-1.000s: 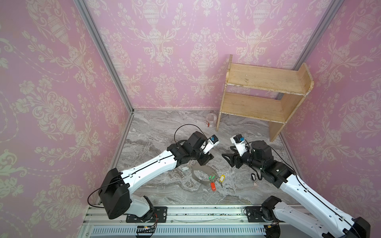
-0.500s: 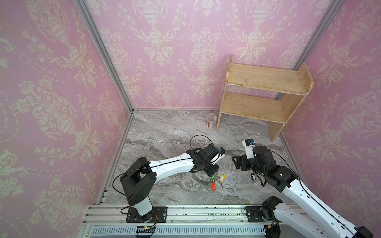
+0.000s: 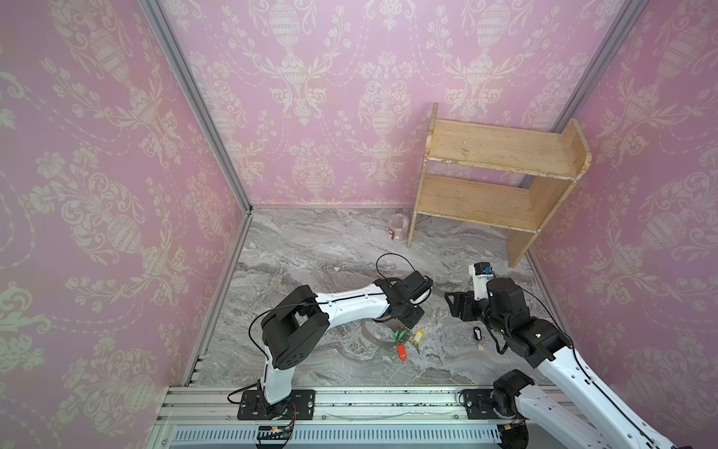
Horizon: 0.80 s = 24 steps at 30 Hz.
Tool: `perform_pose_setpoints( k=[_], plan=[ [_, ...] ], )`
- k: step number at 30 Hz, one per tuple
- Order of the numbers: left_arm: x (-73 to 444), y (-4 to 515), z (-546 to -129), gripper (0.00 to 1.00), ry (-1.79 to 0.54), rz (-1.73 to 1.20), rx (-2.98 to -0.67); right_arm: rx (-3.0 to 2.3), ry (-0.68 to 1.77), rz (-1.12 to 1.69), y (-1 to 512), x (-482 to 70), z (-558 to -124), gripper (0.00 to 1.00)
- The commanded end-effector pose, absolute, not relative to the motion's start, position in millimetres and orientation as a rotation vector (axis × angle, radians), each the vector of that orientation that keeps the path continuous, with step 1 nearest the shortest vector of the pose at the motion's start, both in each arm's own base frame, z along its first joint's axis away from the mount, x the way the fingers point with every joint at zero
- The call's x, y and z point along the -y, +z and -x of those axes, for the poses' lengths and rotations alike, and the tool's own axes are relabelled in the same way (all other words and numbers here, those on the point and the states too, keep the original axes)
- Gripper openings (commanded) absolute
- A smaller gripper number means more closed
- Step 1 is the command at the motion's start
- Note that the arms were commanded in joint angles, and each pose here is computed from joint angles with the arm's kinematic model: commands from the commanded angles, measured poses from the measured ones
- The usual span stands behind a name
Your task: Put the keys on the keyring
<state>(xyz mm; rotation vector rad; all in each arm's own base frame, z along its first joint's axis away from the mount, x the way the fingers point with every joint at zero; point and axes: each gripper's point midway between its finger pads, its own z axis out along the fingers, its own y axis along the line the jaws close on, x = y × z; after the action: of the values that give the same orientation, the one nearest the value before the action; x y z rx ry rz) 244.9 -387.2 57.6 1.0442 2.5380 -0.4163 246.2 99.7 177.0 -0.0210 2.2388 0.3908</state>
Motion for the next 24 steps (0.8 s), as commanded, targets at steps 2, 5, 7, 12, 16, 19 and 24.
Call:
perform_pose_setpoints(
  k=[2, 5, 7, 12, 16, 19, 24],
  plan=[
    [381, 47, -240, 0.25, -0.336, -1.036, -2.620, -2.234, 0.401, -0.003, 176, -96, -242, 0.78],
    [376, 42, -237, 0.24, -0.304, -1.040, -2.658, -2.226, 0.402, -0.005, 178, -95, -241, 0.78],
    [373, 40, -233, 0.25, -0.290, -1.045, -2.680, -2.226, 0.399, -0.006, 178, -93, -241, 0.78],
    [368, 32, -227, 0.25, -0.262, -1.054, -2.727, -2.216, 0.407, -0.012, 178, -93, -241, 0.78],
    [369, 26, -224, 0.26, -0.279, -1.058, -2.750, -2.210, 0.409, -0.019, 179, -92, -241, 0.78],
    [372, 23, -226, 0.26, -0.281, -1.058, -2.748, -2.205, 0.411, -0.023, 179, -92, -241, 0.78],
    [375, 22, -232, 0.25, -0.263, -1.048, -2.730, -2.199, 0.413, -0.023, 180, -92, -240, 0.78]
  ],
)
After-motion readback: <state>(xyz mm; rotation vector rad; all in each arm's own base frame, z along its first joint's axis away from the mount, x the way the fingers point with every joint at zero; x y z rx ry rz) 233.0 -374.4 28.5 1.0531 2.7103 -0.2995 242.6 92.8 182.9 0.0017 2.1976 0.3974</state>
